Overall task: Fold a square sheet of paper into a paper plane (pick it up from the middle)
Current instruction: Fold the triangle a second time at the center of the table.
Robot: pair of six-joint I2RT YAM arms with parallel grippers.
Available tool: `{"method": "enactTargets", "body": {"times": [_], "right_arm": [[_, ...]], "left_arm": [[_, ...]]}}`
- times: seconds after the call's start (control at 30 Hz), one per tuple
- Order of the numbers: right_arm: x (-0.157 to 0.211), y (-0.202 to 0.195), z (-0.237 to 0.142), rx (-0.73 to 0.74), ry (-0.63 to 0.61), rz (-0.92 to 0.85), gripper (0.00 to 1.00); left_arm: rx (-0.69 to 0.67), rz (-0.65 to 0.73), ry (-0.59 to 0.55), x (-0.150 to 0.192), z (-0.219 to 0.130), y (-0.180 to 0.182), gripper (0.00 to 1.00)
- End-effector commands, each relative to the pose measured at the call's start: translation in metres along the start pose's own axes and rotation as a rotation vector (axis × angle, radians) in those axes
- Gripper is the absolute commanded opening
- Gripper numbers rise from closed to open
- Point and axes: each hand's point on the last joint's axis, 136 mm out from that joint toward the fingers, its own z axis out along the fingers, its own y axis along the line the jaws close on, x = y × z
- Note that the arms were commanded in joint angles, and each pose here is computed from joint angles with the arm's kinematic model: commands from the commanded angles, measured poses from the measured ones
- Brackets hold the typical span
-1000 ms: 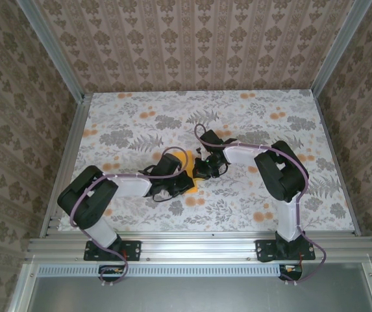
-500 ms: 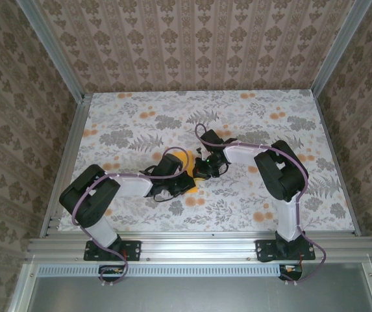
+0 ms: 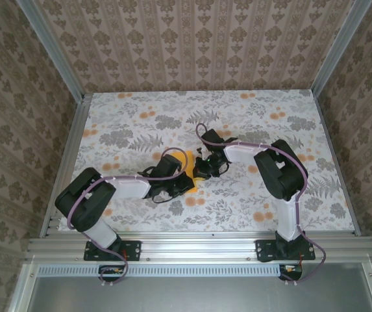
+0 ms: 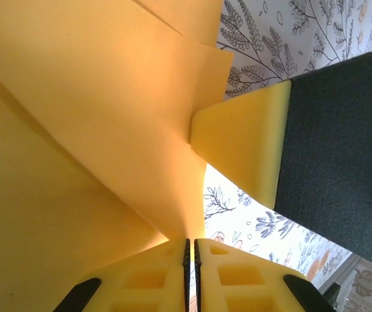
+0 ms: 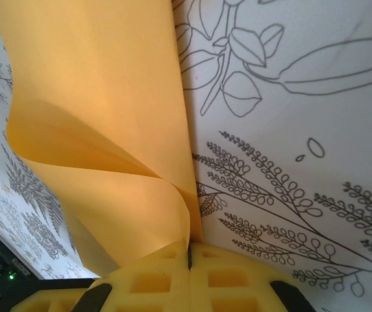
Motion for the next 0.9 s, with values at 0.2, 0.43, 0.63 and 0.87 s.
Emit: {"method": "enactTargets", "body": {"times": [0.2,0.43,0.63,0.87], "right_arm": [[0.027,-0.081,0.036,0.269,0.075,0.113,0.06],[0.028,-0.082,0.037,0.271,0.08,0.115,0.06],[0.029,-0.083,0.038,0.275,0.084,0.117,0.06],[0.03,-0.084,0.039,0.276,0.087,0.118,0.06]], "left_arm": [[-0.03,-0.005,0.01,0.001,0.006,0.004,0.1],[-0.019,0.007,0.008,-0.003,0.008,-0.003,0.12],[-0.011,0.011,0.01,-0.004,0.01,-0.006,0.12],[-0.033,0.001,0.013,-0.003,0.01,-0.003,0.11]]}}
